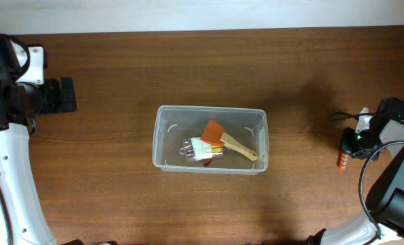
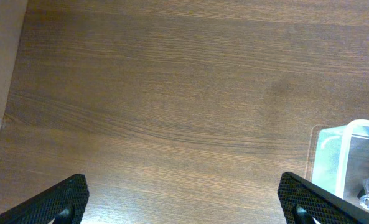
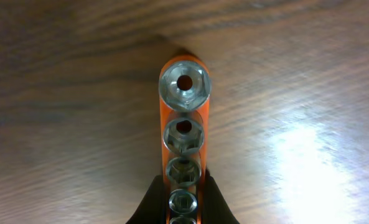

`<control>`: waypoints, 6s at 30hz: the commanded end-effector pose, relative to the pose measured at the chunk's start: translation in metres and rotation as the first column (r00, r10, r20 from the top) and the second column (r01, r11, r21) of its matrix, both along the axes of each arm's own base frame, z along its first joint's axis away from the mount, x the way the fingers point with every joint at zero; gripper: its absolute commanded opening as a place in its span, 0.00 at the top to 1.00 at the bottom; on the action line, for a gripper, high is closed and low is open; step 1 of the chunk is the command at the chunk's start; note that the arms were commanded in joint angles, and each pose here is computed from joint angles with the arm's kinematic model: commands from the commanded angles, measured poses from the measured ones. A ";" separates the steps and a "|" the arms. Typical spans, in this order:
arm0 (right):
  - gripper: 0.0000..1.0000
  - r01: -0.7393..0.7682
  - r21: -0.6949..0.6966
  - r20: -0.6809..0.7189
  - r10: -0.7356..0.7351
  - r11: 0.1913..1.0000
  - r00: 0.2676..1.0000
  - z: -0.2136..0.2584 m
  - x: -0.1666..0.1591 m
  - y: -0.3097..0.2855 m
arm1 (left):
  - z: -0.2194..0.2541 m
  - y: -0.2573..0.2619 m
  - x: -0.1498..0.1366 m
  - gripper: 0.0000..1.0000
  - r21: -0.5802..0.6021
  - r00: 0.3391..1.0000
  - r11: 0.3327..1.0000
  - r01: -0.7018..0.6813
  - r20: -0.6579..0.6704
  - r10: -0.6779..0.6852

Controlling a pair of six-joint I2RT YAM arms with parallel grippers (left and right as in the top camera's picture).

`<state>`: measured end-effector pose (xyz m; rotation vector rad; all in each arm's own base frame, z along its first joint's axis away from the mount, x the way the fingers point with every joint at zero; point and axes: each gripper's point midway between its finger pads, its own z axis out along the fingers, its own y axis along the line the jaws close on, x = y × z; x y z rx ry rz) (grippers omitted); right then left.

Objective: Pack container

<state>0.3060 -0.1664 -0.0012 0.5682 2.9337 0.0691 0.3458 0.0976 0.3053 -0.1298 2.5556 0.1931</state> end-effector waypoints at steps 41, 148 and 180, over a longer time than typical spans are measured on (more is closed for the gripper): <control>0.83 -0.977 0.052 0.061 0.977 -0.207 -0.204 0.071 0.033 0.359 | -0.002 0.002 -0.003 0.01 -0.004 1.000 1.000 -0.018 -0.013 0.018; 0.01 -0.276 -0.570 0.638 0.629 0.773 0.445 0.200 -0.094 0.166 | -0.181 -0.065 -0.145 0.01 0.219 0.952 0.961 0.169 0.215 -0.217; 0.01 -0.008 -0.330 0.916 0.322 0.944 0.240 0.155 -0.060 0.167 | -0.202 -0.065 -0.166 0.01 0.196 0.971 0.961 0.194 0.099 -0.217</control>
